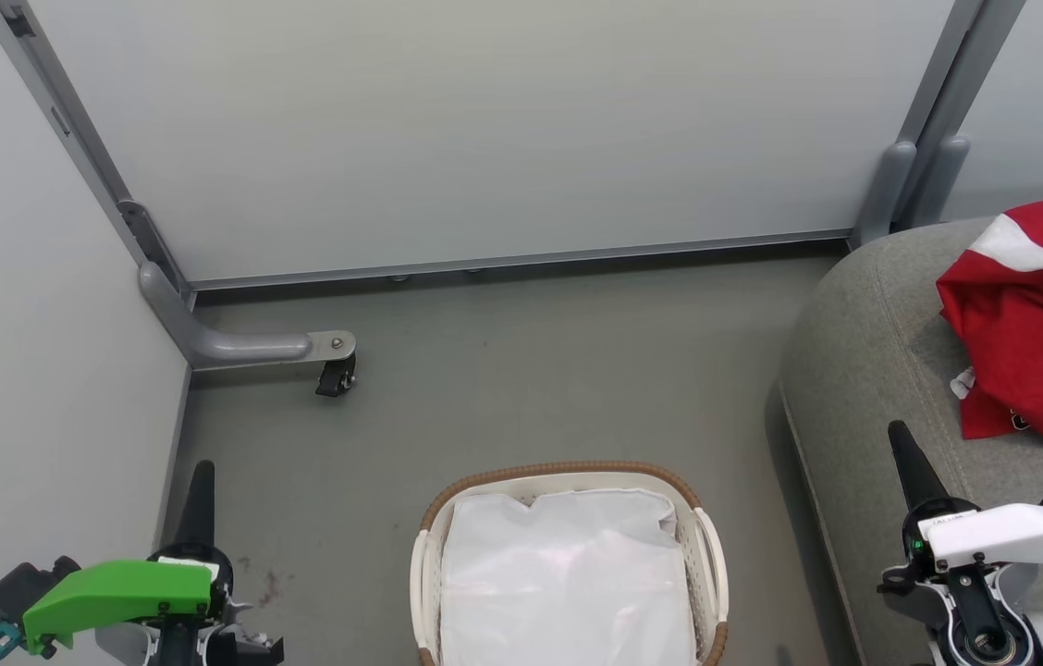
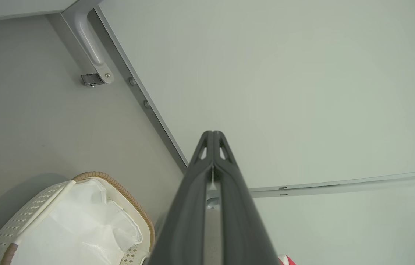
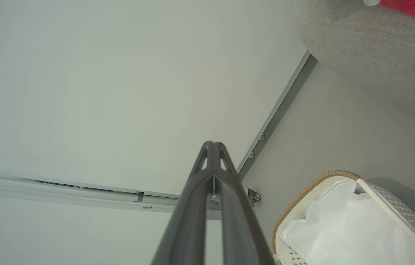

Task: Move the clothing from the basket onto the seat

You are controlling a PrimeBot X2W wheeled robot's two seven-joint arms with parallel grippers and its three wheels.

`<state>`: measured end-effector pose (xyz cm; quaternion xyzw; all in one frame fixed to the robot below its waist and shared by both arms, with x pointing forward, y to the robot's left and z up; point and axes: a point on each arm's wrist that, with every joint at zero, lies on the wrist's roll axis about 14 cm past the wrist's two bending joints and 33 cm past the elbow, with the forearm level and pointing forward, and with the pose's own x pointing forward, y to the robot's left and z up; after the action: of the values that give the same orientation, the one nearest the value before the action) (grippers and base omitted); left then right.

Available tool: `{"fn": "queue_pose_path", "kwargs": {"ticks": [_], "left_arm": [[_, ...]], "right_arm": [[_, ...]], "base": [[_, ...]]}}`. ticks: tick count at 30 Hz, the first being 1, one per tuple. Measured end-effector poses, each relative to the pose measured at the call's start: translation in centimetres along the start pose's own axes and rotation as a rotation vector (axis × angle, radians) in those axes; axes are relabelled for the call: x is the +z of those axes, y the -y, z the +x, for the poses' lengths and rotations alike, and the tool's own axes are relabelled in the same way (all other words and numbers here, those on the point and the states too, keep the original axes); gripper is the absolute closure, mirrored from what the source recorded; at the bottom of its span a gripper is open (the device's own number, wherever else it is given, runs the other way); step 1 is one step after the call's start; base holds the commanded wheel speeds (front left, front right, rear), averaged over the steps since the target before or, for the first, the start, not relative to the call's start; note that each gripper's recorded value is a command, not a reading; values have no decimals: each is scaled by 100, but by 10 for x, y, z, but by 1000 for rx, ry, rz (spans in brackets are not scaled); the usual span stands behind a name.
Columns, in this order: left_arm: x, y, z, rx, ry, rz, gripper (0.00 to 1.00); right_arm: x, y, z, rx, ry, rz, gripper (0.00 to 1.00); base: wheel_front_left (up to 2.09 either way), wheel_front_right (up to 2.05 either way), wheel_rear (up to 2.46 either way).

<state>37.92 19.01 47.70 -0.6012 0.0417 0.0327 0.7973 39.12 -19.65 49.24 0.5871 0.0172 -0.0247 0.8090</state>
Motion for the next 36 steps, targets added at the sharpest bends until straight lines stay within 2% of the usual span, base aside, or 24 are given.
{"fn": "queue_pose_path", "kwargs": {"ticks": [36], "left_arm": [[13,19,4,-73,9,-240,100]], "right_arm": [[5,-11,-2,49,-12,271,100]], "base": [[0,0,0]]}}
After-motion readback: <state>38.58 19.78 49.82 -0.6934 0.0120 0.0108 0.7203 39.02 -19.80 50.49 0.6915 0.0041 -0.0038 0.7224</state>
